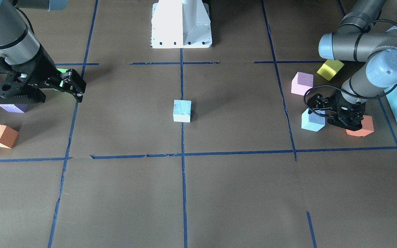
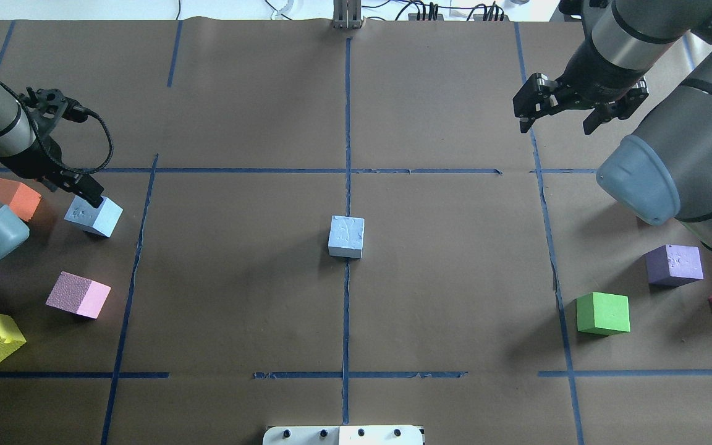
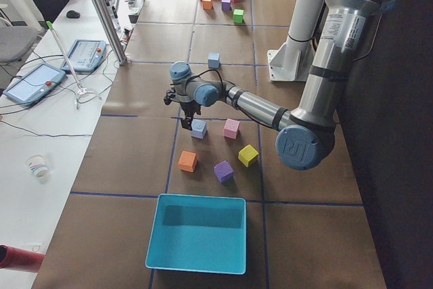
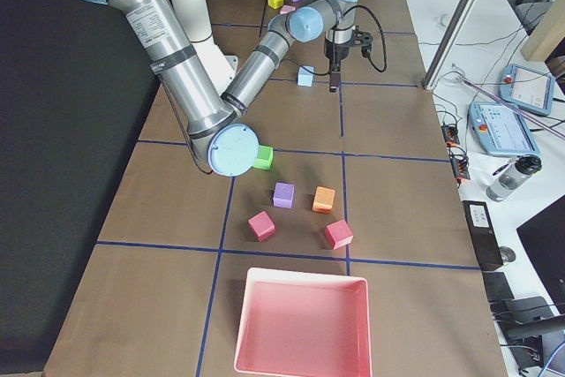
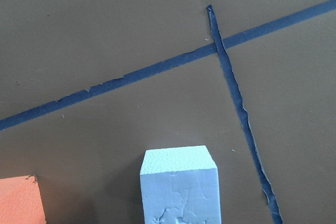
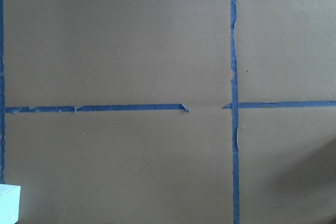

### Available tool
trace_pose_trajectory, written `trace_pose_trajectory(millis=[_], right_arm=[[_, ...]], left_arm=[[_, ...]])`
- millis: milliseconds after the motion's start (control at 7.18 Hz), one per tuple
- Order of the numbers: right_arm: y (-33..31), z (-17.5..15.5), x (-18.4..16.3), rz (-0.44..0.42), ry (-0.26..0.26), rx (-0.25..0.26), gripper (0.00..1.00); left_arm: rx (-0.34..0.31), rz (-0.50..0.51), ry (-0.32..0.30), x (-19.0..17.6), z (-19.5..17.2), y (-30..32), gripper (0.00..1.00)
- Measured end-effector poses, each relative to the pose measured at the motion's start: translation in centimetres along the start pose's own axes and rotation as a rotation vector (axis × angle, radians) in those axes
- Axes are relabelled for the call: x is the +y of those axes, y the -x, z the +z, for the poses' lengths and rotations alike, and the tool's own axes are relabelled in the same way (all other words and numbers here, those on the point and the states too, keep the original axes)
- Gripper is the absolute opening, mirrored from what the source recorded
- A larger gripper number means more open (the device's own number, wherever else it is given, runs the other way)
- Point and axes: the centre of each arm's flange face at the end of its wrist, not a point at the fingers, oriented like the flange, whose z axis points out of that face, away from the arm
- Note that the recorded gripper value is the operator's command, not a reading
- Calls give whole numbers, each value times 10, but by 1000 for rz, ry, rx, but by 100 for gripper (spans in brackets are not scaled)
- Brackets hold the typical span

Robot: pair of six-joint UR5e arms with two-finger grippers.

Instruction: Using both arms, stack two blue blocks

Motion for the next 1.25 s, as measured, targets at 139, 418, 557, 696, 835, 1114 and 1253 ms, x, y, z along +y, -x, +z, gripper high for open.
trace_pose_trajectory(millis=[139, 418, 557, 696, 835, 1114, 1253], right_arm=[[-2, -2, -1, 0, 1, 4, 100], [-5, -4, -2, 2, 0, 7, 100], [-8, -5, -4, 0, -3, 8, 100], [-13, -6, -6, -13, -5, 12, 100], [-24, -7, -8, -42, -8, 19, 100], [-64, -8, -9, -103, 6, 22, 100], [-86, -11, -10, -123, 12, 18, 100]], left_arm=[[4, -4, -2, 1, 8, 1, 100], [7, -2, 18, 6, 25, -2, 100], [8, 0, 31, 8, 32, -5, 100], [8, 1, 39, 9, 37, -8, 99], [8, 2, 44, 10, 40, -9, 81], [7, 1, 52, 10, 44, -8, 28], [7, 3, 52, 10, 45, -9, 7]])
